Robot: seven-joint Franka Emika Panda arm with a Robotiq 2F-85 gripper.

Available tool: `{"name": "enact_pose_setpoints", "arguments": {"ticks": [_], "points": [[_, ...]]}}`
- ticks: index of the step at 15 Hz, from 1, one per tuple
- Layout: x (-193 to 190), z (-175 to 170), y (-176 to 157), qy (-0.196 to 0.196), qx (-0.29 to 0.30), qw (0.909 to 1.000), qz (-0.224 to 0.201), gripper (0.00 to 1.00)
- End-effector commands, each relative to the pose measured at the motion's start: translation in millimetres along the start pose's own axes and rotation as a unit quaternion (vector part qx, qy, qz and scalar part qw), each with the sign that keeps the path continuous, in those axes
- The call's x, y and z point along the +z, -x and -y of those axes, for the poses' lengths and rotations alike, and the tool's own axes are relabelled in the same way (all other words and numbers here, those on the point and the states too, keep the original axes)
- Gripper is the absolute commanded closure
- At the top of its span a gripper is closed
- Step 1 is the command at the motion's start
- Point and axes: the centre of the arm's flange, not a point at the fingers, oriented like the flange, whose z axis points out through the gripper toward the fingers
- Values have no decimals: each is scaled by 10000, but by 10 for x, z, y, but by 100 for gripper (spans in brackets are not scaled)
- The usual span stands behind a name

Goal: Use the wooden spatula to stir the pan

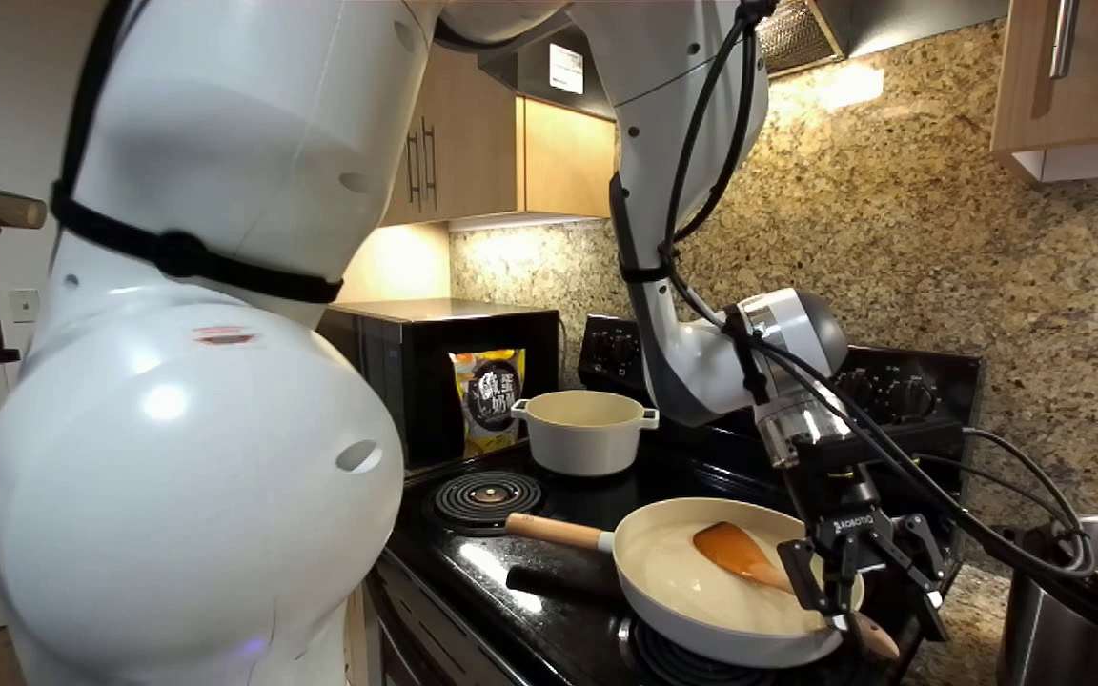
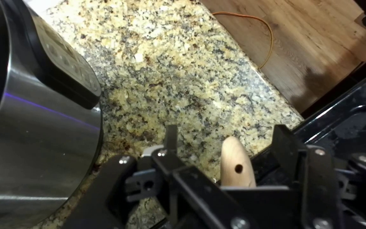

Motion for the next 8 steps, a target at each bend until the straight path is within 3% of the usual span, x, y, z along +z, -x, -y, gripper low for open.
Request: {"name": "enact_pose_setpoints", "arguments": {"ticks": [1, 8], "points": [[9, 70, 44, 80, 15, 10000, 35, 0], [-28, 114, -129, 105, -177, 9998, 25, 0]]}}
